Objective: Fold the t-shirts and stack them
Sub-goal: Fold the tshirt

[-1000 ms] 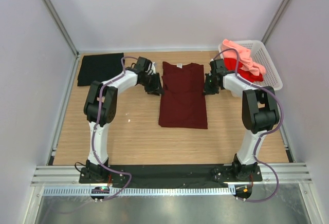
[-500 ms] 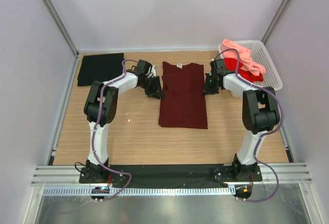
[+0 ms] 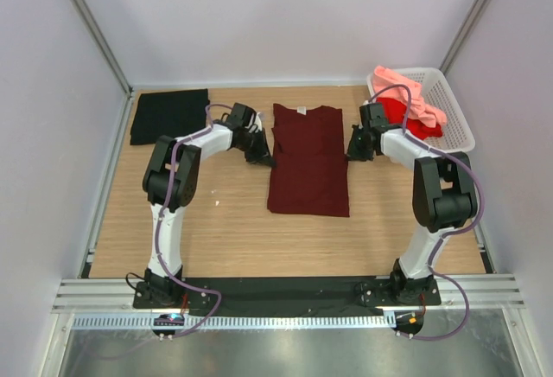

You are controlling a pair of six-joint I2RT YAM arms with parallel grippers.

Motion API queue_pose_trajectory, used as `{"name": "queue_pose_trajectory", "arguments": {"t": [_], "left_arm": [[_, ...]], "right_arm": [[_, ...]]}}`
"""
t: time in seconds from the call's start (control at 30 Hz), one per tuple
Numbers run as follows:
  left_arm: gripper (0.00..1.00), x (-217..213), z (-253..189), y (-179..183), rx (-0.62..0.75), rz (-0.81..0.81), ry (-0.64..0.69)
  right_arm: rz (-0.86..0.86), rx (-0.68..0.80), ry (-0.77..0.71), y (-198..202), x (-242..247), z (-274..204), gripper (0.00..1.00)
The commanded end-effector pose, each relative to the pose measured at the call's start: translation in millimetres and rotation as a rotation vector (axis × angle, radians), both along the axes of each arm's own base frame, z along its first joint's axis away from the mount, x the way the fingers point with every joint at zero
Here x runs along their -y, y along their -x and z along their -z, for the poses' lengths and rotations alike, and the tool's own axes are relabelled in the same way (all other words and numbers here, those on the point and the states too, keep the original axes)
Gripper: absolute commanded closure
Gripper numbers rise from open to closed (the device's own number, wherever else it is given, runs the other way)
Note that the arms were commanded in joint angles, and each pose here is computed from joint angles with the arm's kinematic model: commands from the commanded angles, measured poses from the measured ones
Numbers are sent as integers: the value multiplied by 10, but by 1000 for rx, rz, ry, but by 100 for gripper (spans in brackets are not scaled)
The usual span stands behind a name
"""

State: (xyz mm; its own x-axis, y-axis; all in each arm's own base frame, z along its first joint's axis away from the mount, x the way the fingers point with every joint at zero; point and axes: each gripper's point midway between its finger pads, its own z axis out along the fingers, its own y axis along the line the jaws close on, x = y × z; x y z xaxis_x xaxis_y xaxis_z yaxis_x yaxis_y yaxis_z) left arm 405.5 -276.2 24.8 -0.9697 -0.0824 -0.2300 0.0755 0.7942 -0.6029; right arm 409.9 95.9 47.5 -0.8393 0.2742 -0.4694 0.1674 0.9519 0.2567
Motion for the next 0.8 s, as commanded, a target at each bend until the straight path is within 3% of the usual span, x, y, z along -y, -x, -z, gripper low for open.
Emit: {"name": "queue_pose_trajectory", "arguments": {"t": [0.0, 0.27, 0.33, 0.43, 0.47, 0.53, 0.57, 0.77], "left_arm": [[100, -32, 41, -41, 21, -24, -22], [100, -13, -1, -85, 19, -46, -15], [100, -27, -30, -102, 20, -61, -24], [87, -95, -136, -146, 29, -96, -55], [76, -125, -167, -150, 33, -109, -65], [72, -239, -309, -174, 65, -151, -103], [66, -290, -317, -137, 65, -165, -121], [57, -352, -586, 268, 88, -169, -103]], "right_arm": [[72, 131, -2, -191, 137, -320, 99], [23, 115, -46, -229, 32, -256, 99], [10, 103, -55, -215, 6, -246, 92], [-3, 84, -60, -150, -6, -324, 80], [1, 84, -58, -144, -5, -399, 70], [15, 27, -42, 40, 43, -462, 60], [12, 6, -48, 112, 41, -484, 58], [11, -121, -111, 853, 8, -391, 48]]}}
